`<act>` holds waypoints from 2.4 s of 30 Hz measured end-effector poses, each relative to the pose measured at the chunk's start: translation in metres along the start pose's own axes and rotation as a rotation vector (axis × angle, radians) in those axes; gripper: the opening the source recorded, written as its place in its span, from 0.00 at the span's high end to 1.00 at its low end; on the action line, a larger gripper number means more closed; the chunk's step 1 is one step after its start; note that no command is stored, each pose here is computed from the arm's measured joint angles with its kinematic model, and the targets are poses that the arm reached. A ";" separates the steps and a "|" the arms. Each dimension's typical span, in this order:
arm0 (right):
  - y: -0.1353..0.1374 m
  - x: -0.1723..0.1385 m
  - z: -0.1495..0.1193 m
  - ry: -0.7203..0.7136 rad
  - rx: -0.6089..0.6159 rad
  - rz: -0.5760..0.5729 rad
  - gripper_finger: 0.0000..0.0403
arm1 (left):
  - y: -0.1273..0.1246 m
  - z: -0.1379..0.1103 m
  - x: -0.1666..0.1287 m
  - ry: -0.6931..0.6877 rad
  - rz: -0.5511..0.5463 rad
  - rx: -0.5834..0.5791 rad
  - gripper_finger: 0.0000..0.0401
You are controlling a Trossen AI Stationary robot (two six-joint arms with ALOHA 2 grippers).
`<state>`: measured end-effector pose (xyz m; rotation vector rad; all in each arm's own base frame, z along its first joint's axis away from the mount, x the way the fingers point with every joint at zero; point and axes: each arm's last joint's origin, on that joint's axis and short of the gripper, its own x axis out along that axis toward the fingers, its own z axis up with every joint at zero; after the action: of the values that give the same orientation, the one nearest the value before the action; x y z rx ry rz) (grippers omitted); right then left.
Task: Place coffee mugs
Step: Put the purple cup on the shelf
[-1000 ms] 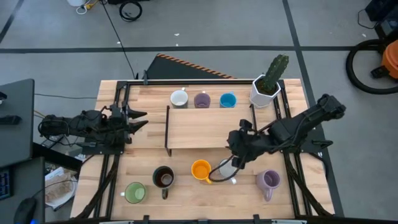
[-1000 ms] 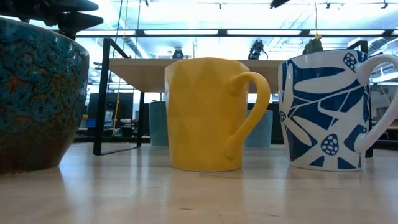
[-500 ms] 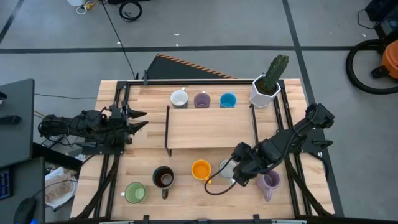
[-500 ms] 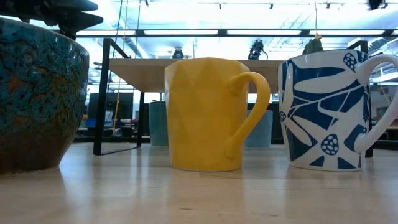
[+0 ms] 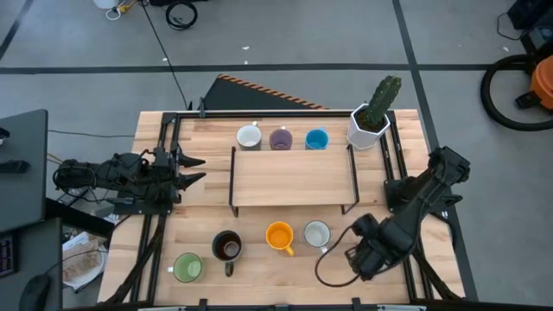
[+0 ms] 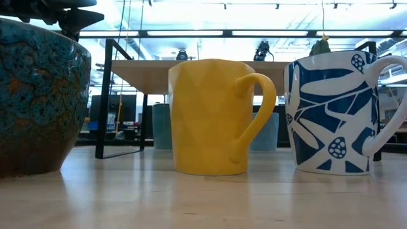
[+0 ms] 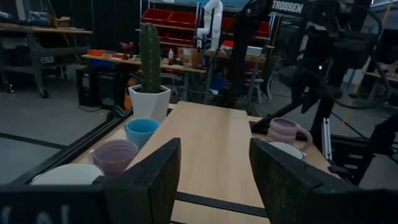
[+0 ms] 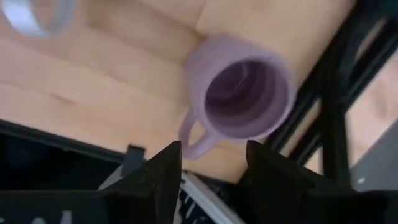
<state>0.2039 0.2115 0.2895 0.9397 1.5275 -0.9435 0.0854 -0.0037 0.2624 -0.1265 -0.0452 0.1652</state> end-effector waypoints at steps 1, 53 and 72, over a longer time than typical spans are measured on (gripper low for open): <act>0.002 0.005 -0.001 0.012 0.006 0.013 0.54 | 0.000 0.000 0.000 0.000 0.000 0.000 0.51; 0.024 -0.038 0.037 -0.062 -0.270 0.199 0.90 | 0.000 -0.004 0.000 0.041 0.005 0.013 0.51; 0.017 -0.093 0.148 -0.201 -0.460 0.200 0.90 | 0.001 0.003 -0.004 0.055 0.008 -0.030 0.51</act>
<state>0.2861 0.0732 0.3611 0.6301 1.3686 -0.4939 0.0816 -0.0031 0.2651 -0.1607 0.0074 0.1692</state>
